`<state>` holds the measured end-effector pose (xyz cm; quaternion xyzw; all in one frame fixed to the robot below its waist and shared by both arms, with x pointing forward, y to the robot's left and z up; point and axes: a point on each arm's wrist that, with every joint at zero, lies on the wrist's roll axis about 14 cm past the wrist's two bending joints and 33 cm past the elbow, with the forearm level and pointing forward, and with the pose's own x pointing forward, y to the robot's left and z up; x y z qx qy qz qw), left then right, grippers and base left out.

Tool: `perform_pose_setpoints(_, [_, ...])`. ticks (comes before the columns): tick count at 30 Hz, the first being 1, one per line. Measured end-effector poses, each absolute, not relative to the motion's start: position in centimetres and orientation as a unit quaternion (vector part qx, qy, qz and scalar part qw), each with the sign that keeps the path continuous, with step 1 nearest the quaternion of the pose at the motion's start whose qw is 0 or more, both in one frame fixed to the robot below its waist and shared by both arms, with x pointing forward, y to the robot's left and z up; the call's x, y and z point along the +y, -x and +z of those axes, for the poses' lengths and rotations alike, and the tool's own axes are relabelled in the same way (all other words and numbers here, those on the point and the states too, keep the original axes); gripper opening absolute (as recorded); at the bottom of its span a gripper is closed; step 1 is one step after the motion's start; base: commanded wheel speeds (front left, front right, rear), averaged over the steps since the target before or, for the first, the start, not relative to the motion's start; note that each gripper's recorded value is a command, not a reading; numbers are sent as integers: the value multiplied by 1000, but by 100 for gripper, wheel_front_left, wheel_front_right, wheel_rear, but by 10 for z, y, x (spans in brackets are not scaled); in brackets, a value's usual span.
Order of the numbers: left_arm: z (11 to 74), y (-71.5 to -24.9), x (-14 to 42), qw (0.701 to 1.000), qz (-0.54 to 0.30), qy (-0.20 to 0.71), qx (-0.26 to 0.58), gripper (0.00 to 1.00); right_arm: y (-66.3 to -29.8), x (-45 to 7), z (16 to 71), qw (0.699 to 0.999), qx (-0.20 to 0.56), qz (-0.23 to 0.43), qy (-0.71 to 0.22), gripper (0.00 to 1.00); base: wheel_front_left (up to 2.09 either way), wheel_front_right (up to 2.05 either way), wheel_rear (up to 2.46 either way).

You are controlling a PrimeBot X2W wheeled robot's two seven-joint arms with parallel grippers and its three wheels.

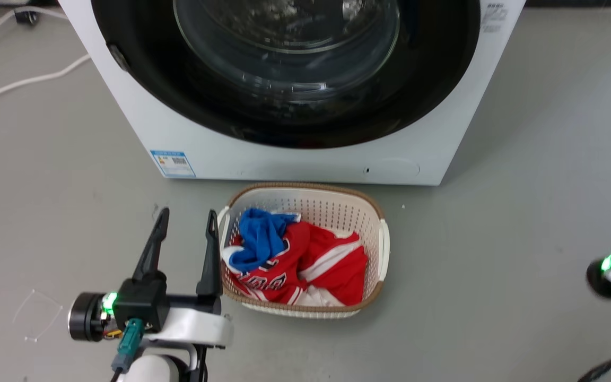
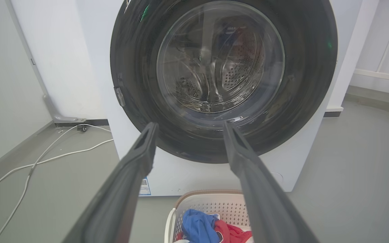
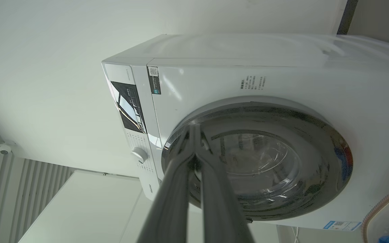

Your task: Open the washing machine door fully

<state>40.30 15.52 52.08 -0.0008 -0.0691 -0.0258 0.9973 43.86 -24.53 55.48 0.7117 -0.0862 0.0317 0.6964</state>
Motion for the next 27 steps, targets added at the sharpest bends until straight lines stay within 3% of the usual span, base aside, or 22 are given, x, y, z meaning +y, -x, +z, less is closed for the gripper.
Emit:
perform_pose_setpoints(17, [485, -478, 170, 998, -9, -3, -57, 100, -615, -225, 554, 738, -1, 129, -662, 0, 0, 0, 0])
perform_pose_setpoints(27, [447, -493, 177, 1000, 0, -10, -22, 100, -666, -180, 509, 762, 99, 168, -618, 0, 0, 0, 0])
